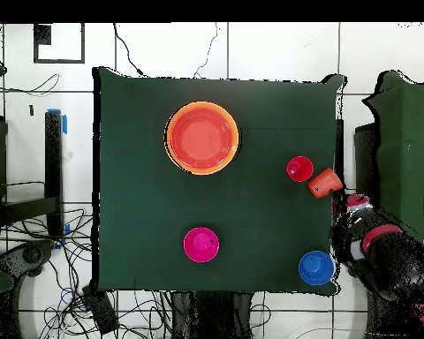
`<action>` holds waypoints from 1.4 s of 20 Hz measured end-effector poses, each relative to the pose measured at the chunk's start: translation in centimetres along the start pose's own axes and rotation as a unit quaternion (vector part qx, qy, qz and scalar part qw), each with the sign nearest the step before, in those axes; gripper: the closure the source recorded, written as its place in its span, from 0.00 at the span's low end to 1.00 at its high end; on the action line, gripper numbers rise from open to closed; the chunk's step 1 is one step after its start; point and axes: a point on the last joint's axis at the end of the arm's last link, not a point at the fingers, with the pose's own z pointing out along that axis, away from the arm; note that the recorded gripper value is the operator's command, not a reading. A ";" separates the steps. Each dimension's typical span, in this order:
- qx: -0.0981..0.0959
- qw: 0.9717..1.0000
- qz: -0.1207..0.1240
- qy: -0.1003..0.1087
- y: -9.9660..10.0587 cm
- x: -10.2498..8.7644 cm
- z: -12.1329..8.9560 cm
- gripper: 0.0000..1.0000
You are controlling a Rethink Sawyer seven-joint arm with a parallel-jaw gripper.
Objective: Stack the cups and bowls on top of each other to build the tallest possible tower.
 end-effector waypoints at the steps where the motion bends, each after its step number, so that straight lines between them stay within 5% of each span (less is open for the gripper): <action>1: -0.002 1.000 -0.001 0.001 0.0 0.0 0.0 0.00; 10: -0.026 0.999 -0.015 0.024 1.4 0.6 0.9 0.00; 20: -0.045 0.997 -0.041 0.053 4.4 4.0 3.1 0.00; 28: -0.050 0.996 -0.062 0.051 6.3 5.5 3.0 0.00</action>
